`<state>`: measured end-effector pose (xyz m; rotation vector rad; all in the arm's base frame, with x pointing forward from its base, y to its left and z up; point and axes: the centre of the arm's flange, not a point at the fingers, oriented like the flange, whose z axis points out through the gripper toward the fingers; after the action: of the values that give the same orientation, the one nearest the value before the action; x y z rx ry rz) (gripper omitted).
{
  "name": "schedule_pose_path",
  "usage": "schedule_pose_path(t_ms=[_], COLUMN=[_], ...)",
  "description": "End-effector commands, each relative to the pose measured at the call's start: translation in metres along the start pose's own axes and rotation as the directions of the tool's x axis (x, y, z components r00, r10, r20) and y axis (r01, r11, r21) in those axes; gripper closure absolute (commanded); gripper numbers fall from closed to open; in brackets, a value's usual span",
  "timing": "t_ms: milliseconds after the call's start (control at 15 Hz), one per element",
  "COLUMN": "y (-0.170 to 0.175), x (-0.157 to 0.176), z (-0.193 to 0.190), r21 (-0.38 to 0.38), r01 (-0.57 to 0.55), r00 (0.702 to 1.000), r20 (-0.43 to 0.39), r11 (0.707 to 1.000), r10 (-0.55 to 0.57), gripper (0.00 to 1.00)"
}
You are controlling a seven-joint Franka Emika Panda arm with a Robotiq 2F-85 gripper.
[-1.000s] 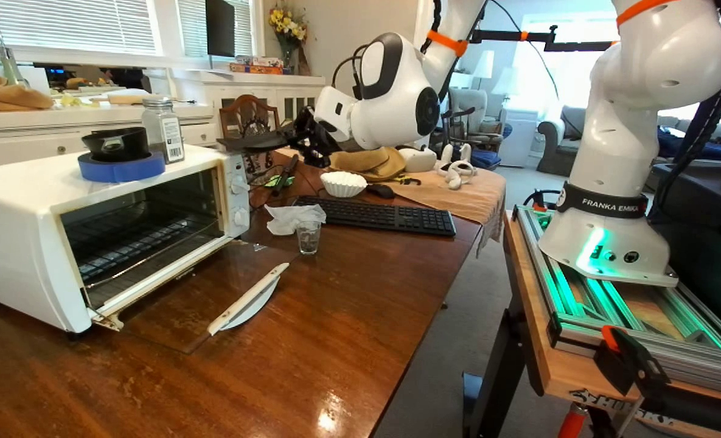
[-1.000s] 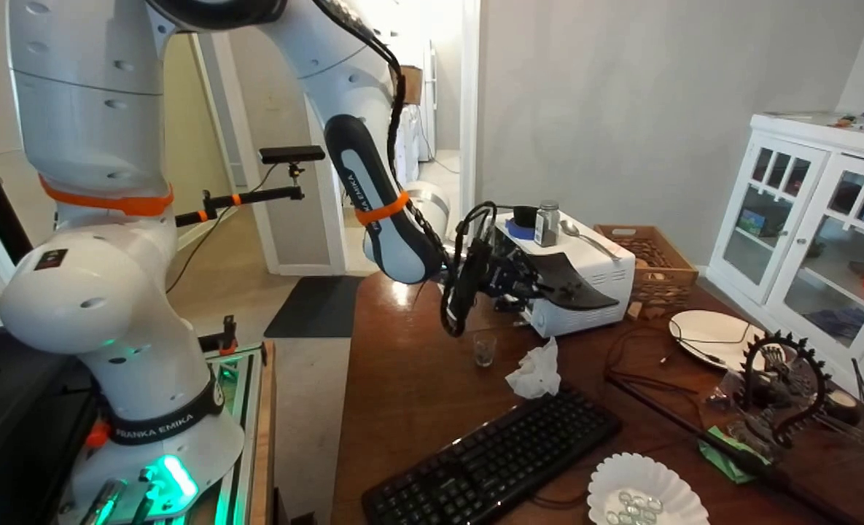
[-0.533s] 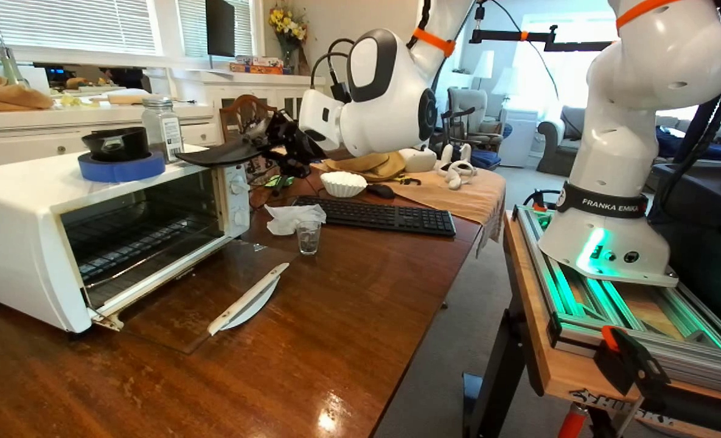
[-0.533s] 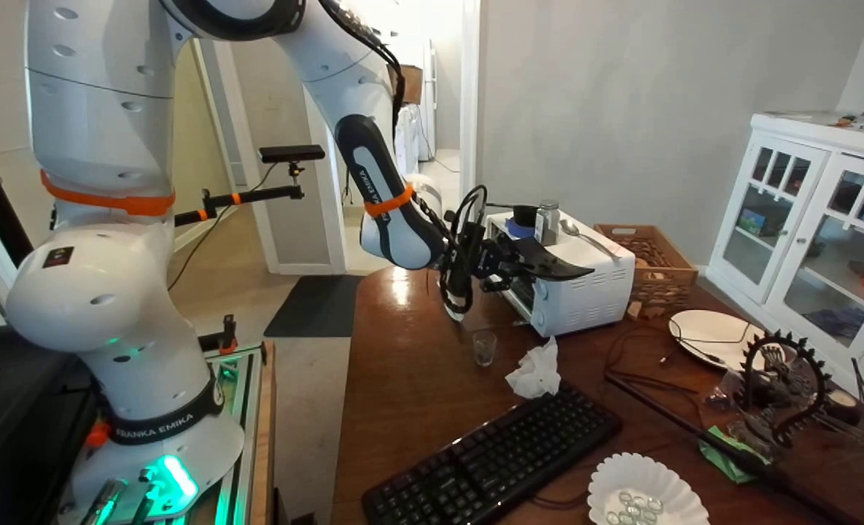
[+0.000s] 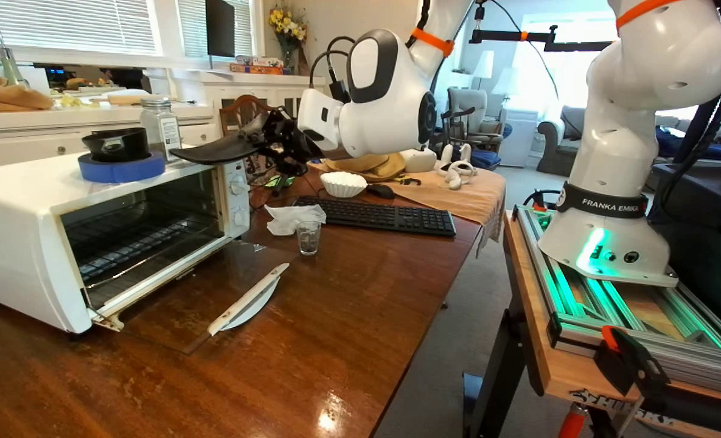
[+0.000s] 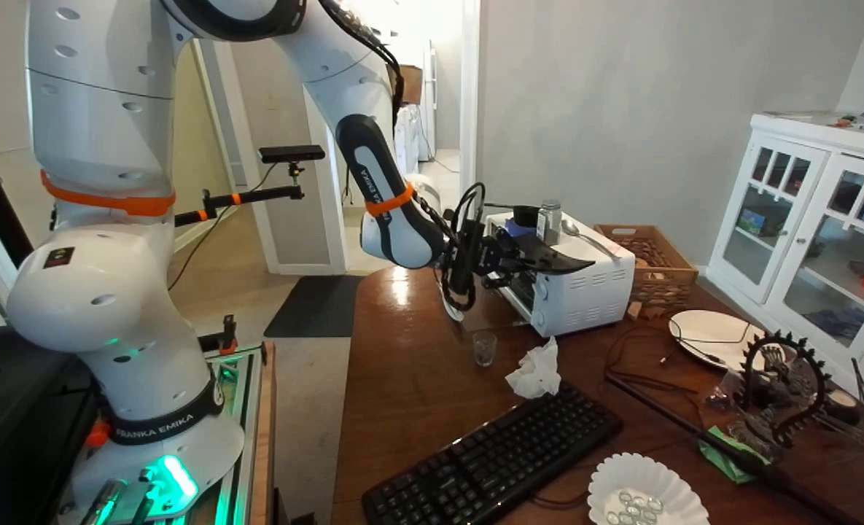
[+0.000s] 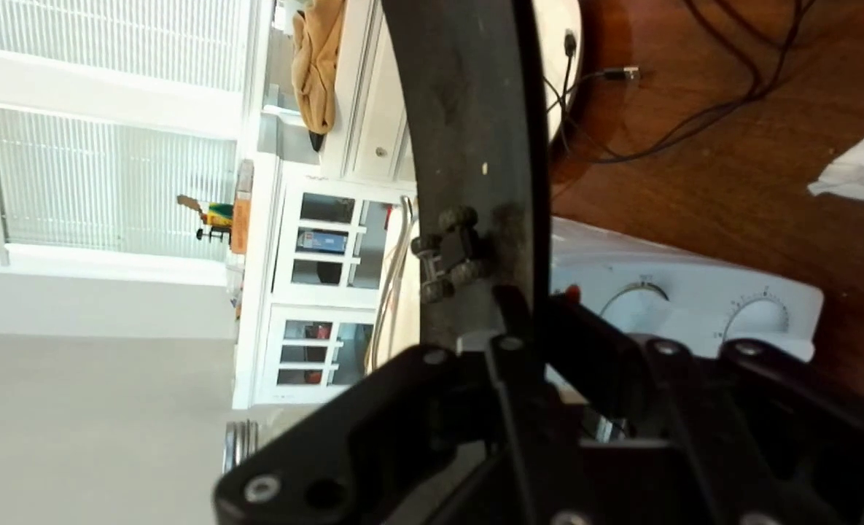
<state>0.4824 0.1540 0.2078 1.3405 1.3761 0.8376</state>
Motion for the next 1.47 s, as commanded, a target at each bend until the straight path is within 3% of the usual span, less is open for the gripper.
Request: schedule_pose_path(t_ms=[0,400,600,800,867,933,1267,1333,1400], y=[0.0,0.013,0.012,0.005,0.01,0.008,0.008,0.008,0.005], x=[0.002,0.044,0.044,0.021,0.038,0.031,0.038,0.038,0.032], z=[-0.019,-0.053,-0.053,-0.039,-0.042,-0.038,-0.041,-0.041,-0.036], r21=[0.004,0.02,0.022,0.053,0.05,0.053,0.054,0.054,0.058], r01=[-0.027,-0.096,-0.156,-0.279,-0.207,-0.215,-0.211,-0.211,-0.216], r00=[0.992,0.968,0.974,0.956,0.97,0.97,0.969,0.969,0.966], r20=[-0.119,-0.233,-0.164,-0.081,-0.123,-0.106,-0.121,-0.121,-0.132], r11=[1.0,0.995,0.988,0.959,0.977,0.975,0.976,0.976,0.975], r10=[0.027,0.098,0.157,0.283,0.212,0.22,0.216,0.216,0.222], gripper=[0.96,0.96,0.96,0.96,0.96,0.85,0.85,0.96,0.96])
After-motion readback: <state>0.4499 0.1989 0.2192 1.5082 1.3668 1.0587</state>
